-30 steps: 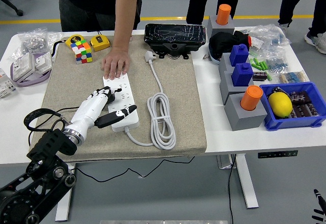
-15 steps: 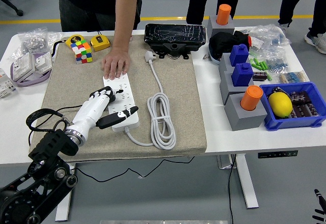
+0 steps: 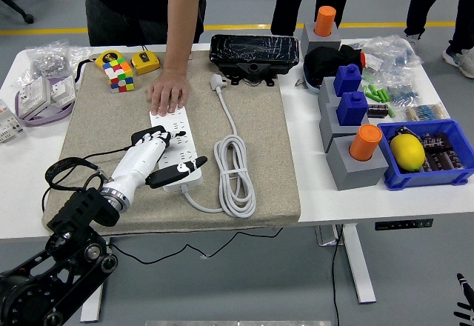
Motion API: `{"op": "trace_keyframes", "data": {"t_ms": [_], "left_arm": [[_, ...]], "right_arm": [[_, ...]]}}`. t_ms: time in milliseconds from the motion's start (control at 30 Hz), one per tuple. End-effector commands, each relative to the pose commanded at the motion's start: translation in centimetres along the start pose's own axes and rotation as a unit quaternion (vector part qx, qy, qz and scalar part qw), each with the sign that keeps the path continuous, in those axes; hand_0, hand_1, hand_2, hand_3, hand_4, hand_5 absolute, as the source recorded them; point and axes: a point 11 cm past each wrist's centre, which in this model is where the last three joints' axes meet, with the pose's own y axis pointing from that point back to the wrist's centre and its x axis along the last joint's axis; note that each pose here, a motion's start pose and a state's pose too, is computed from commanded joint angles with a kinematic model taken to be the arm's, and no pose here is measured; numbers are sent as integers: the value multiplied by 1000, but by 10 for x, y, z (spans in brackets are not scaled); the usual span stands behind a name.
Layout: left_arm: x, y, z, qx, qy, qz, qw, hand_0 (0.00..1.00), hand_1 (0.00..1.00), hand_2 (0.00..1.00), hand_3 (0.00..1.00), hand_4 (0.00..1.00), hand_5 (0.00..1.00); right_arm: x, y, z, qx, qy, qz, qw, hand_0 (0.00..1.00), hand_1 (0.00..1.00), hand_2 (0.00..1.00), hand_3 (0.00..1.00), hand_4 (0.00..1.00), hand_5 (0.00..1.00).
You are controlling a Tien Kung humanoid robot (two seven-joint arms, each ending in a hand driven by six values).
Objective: Pick up the plug,place it near the board,insert it into the board,press the button
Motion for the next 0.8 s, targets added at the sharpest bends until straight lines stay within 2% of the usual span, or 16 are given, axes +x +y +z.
{"op": "trace_keyframes", "data": {"t_ms": [367, 667, 800], "left_arm": [[-6, 0, 2, -3, -2, -10, 1000, 998, 965, 933, 906, 998, 998], [-2, -1, 2, -3, -4, -4, 1000, 998, 964, 930, 905, 998, 998], [-1, 2, 7, -12, -5, -1, 1000, 998, 964, 930, 905, 998, 998]], "right_arm": [[0, 0, -1, 2, -1, 0, 1000, 998, 846, 755, 795, 998, 998], [0, 0, 0, 0, -1, 1, 1000, 998, 846, 755, 795, 998, 998], [0, 0, 0, 0, -1, 1, 1000, 998, 846, 755, 795, 998, 998]]}}
